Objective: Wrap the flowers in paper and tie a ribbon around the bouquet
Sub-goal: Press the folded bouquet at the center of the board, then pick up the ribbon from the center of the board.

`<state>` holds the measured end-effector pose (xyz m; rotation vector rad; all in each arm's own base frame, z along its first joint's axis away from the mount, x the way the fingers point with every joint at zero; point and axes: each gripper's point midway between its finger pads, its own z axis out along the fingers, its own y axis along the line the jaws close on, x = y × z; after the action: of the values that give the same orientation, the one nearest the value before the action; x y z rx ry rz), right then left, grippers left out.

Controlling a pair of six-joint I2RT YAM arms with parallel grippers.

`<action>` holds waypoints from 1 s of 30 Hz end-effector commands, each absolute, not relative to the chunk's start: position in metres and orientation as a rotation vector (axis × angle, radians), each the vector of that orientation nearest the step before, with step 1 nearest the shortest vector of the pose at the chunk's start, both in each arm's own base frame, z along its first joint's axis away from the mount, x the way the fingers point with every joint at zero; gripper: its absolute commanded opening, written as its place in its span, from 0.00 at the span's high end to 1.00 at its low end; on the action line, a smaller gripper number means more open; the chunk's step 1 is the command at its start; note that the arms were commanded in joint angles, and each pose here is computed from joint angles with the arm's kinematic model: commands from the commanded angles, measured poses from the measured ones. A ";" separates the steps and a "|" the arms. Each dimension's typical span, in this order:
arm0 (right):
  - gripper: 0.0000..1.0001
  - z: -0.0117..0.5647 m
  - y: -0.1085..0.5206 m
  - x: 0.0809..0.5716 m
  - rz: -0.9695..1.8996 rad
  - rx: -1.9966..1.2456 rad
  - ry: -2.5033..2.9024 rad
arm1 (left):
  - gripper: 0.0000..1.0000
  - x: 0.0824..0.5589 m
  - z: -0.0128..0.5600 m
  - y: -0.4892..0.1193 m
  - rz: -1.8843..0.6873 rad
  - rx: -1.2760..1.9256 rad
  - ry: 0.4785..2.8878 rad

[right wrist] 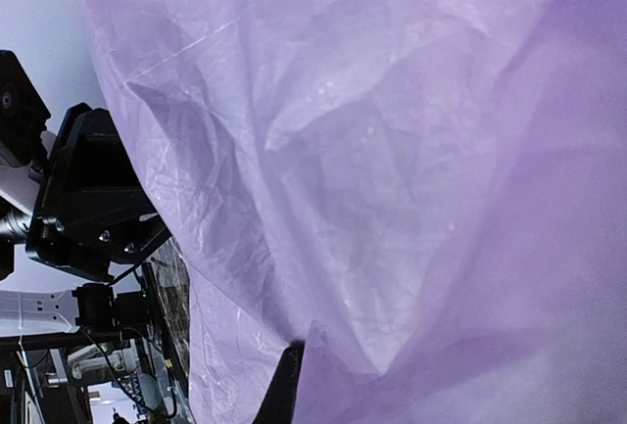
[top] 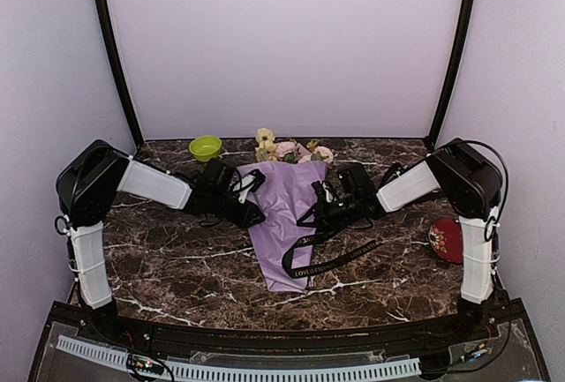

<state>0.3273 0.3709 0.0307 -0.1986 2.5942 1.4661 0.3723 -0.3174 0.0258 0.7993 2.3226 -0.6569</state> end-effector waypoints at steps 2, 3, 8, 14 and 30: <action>1.00 0.045 0.372 0.326 1.441 -0.216 2.556 | 0.62 0.338 0.043 -0.300 -0.694 0.880 2.345; 1.00 0.044 0.372 0.326 1.437 -0.215 2.558 | 0.59 0.332 0.061 -0.308 -0.728 0.915 2.289; 1.00 0.045 0.371 0.327 1.429 -0.207 2.560 | 0.51 0.296 0.104 -0.337 -0.783 1.085 2.132; 1.00 0.047 0.371 0.332 1.376 -0.230 2.574 | 0.44 0.235 0.100 -0.377 -0.909 1.345 2.078; 1.00 0.049 0.370 0.332 1.342 -0.252 2.585 | 0.80 0.225 0.057 -0.418 -0.910 1.447 2.145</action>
<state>0.3274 0.3643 0.0292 -0.2108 2.6353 1.3447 0.2312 -0.4040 0.0428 1.4246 2.2043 -0.8499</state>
